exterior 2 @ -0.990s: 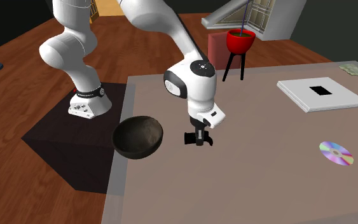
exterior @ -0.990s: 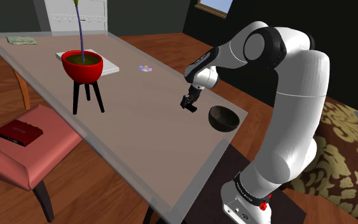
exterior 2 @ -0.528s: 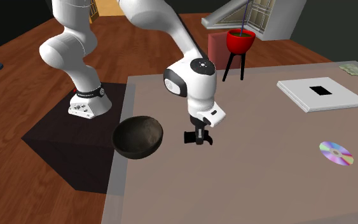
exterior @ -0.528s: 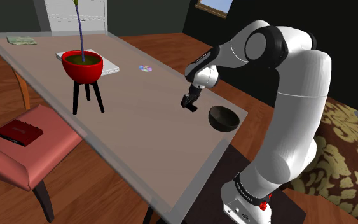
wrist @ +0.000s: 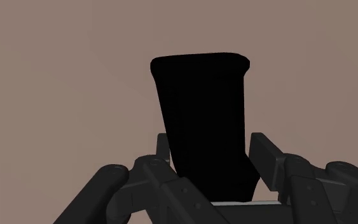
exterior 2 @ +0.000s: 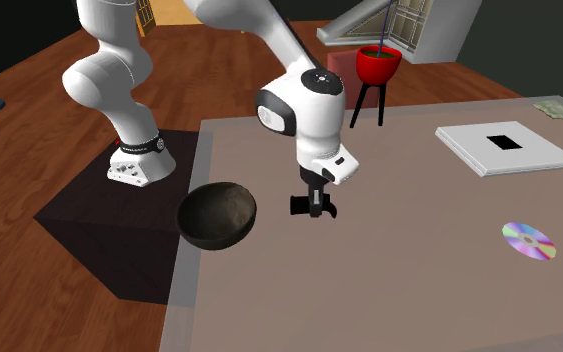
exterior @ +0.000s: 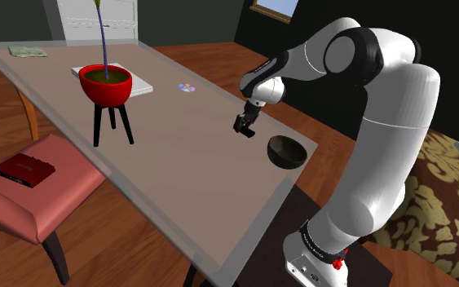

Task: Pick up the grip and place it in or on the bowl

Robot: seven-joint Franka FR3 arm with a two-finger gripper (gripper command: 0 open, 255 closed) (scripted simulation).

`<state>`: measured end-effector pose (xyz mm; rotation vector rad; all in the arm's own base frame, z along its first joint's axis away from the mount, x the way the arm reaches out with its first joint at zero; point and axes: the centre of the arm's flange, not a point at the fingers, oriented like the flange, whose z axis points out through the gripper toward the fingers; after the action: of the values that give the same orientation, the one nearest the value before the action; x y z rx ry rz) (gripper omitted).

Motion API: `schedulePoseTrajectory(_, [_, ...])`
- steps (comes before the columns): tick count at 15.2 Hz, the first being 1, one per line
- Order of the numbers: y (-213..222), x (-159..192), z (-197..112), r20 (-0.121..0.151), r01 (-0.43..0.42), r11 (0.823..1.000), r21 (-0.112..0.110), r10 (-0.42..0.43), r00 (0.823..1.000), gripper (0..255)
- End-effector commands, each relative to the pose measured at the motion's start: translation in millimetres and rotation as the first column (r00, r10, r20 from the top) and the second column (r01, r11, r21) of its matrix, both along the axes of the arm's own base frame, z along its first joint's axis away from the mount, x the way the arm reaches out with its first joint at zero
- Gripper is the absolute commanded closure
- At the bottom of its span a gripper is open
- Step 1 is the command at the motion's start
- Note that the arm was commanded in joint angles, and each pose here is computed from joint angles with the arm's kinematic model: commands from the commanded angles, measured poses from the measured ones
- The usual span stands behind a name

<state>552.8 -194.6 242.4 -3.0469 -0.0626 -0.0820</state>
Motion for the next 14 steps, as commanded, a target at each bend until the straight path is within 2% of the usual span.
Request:
schedulePoseTrajectory(1, [-2.2,-0.6,12.1,0.000,0.000,1.000,0.000,0.000,1.000,255])
schedulePoseTrajectory(14, [-2.2,-0.6,80.7,0.000,0.000,1.000,0.000,0.000,1.000,255])
